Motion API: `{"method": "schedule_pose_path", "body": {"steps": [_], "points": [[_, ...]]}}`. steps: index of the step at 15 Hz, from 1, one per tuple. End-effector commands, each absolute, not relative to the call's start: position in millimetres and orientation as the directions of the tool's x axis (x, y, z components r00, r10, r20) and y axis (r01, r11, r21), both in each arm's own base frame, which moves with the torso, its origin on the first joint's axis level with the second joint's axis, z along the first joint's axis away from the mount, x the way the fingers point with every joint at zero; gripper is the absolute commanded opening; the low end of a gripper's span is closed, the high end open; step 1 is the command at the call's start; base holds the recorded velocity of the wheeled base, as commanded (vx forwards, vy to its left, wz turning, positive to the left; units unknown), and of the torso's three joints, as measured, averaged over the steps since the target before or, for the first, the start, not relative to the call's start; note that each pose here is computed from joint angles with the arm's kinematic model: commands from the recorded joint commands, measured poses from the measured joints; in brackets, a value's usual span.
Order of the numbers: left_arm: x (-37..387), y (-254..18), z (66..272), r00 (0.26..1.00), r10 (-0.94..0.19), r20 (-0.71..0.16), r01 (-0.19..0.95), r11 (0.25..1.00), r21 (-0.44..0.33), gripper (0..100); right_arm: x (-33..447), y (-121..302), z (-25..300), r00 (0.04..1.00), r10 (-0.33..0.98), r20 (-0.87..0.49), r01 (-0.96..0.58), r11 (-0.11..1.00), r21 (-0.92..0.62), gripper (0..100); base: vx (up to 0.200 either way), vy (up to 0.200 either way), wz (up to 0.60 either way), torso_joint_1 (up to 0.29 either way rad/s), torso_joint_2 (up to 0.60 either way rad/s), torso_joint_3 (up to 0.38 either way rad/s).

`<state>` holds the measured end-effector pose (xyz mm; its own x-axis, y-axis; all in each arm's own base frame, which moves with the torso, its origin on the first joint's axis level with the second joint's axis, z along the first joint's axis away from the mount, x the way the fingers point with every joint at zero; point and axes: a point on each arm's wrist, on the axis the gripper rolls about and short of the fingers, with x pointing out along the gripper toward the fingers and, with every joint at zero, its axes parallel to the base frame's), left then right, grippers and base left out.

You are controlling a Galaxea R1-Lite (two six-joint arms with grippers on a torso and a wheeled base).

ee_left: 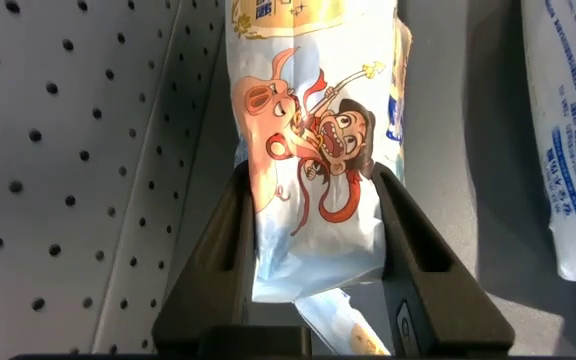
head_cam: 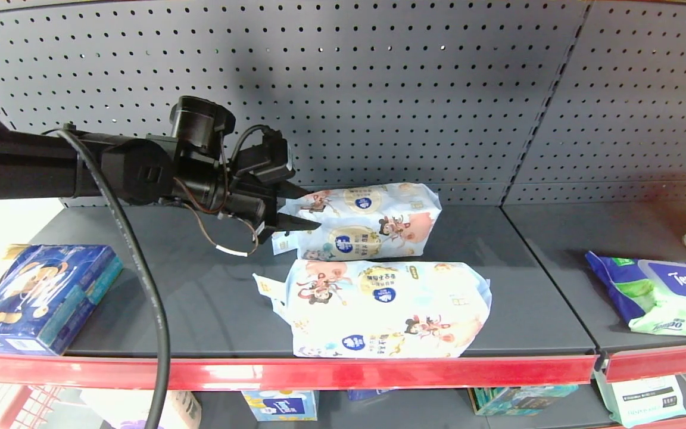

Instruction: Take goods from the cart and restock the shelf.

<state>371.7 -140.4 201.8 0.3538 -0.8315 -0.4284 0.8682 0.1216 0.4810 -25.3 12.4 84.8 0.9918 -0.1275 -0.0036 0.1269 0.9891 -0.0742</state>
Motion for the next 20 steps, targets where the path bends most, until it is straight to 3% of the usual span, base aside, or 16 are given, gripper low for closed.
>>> {"method": "schedule_pose_path", "body": {"steps": [1, 8, 15, 20], "points": [[372, -141, 201, 0.351, -0.833, -0.427, 0.868, 0.119, 0.482, 100, -25, 12, 85, 0.992, -0.127, -0.005, 0.126, 0.989, -0.074, 100, 0.0, 0.0, 0.0, 0.0, 0.0, 0.0], [371, -122, 209, 0.428, -0.792, -0.434, 0.847, 0.184, 0.499, 100, -25, 12, 85, 0.992, -0.127, -0.005, 0.126, 0.989, -0.076, 100, 0.0, 0.0, 0.0, 0.0, 0.0, 0.0], [378, -129, 203, 0.434, -0.786, -0.44, 0.852, 0.201, 0.483, 100, -25, 12, 84, 0.992, -0.127, -0.009, 0.126, 0.989, -0.073, 100, 0.0, 0.0, 0.0, 0.0, 0.0, 0.0], [388, -137, 198, 0.47, -0.787, -0.4, 0.841, 0.263, 0.472, 100, -25, 12, 84, 0.992, -0.127, -0.009, 0.126, 0.989, -0.073, 100, 0.0, 0.0, 0.0, 0.0, 0.0, 0.0]]}}
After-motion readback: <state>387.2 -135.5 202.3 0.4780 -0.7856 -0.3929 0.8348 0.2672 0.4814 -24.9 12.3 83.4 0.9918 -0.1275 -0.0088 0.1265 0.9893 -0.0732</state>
